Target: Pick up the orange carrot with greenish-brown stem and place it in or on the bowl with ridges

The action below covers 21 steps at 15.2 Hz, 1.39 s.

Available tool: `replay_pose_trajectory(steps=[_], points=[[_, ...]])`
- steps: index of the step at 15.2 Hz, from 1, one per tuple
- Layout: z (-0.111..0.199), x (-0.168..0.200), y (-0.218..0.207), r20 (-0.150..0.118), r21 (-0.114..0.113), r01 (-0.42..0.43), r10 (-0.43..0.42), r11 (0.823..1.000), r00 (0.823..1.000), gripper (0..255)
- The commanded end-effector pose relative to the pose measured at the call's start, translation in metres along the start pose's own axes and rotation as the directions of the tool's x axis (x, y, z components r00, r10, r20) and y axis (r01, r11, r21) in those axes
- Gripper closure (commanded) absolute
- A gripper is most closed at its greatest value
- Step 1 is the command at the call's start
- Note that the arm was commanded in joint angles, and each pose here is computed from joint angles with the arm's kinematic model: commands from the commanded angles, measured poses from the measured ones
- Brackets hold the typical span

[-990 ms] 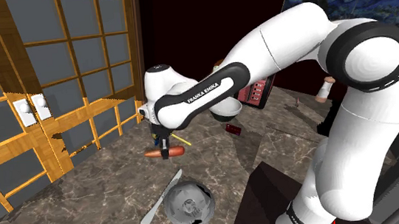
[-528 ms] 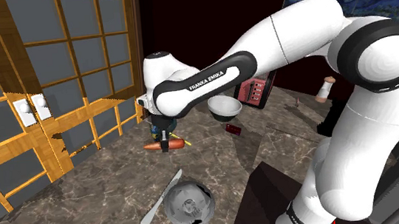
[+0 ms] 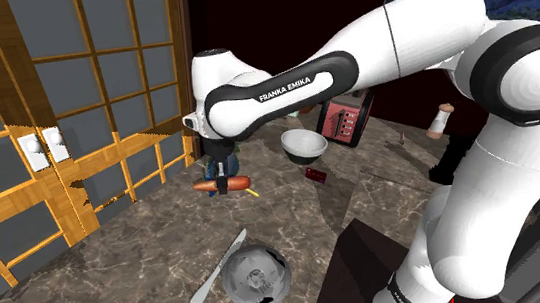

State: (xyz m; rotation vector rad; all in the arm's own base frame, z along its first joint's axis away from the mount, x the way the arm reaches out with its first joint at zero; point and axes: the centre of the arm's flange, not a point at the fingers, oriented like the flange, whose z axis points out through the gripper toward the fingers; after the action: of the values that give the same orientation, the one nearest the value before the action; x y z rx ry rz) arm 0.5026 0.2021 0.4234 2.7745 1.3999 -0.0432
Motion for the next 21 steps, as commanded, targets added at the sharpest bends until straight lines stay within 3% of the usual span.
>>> replay_pose_trajectory(steps=[1,7,21], points=[[-0.01,-0.002,0.0,0.0,0.0,0.0,0.0,1.0,1.0,255],[-0.038,-0.003,0.0,0.0,0.0,0.0,0.0,1.0,1.0,255],[-0.031,-0.14,0.124,0.0,0.0,0.0,0.0,1.0,1.0,255]])
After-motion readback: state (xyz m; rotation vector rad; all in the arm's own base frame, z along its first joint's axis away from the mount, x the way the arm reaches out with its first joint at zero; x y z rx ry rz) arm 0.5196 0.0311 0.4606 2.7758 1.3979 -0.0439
